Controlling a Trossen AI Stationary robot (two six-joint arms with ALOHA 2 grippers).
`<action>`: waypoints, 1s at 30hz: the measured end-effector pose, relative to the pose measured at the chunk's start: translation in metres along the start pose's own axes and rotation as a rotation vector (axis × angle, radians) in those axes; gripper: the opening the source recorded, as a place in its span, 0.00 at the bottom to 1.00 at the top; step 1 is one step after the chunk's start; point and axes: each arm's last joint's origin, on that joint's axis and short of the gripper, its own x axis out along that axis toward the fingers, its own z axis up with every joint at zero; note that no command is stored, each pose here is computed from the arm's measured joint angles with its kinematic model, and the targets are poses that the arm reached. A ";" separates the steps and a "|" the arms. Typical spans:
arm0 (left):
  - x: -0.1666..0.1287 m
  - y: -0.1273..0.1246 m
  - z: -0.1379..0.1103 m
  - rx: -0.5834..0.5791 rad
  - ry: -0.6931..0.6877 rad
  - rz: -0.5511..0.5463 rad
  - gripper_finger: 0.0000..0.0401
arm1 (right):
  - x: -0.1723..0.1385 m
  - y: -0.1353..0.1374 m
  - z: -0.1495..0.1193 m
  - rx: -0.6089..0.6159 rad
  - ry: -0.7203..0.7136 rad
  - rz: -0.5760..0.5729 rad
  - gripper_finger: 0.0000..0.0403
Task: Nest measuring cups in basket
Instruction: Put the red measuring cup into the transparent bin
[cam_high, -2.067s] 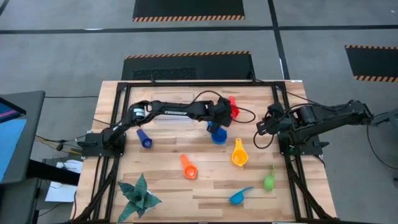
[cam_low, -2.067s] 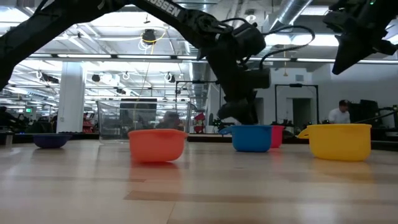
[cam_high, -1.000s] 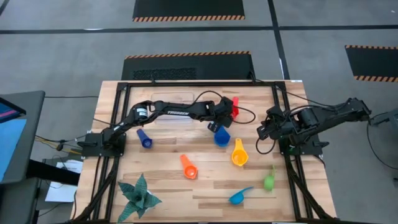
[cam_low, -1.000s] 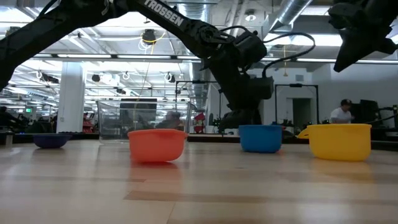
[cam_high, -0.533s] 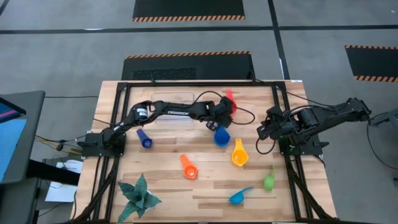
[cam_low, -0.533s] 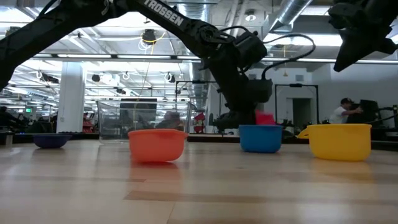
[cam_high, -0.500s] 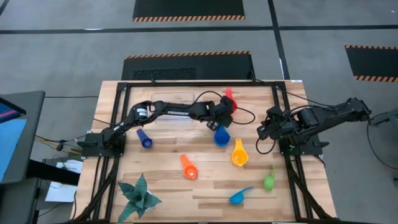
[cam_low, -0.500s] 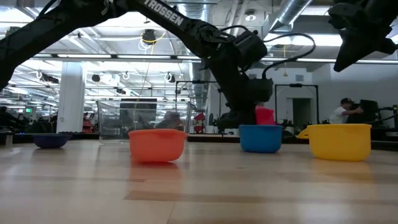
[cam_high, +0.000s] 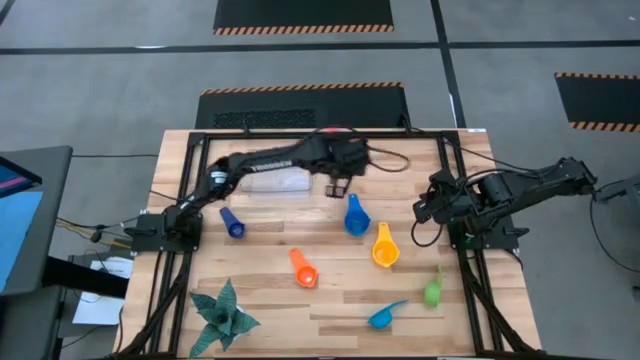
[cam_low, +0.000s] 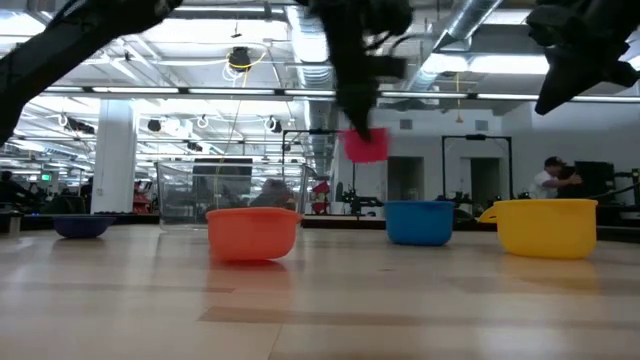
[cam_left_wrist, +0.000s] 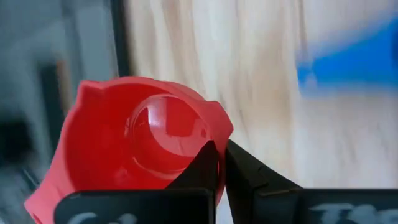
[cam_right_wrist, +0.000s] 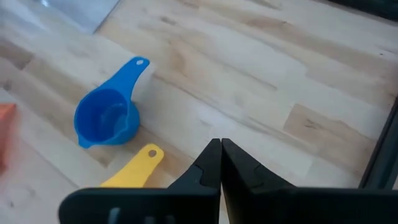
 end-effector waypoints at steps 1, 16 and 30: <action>-0.003 -0.001 -0.011 -0.047 0.079 -0.025 0.00 | 0.000 0.000 0.000 0.001 -0.007 -0.002 0.06; -0.059 0.000 -0.093 -0.776 0.302 0.101 0.00 | 0.001 0.002 0.005 -0.015 -0.087 -0.006 0.06; 0.013 -0.005 -0.134 -1.229 0.120 0.021 0.00 | 0.000 0.003 0.004 -0.076 -0.061 0.008 0.07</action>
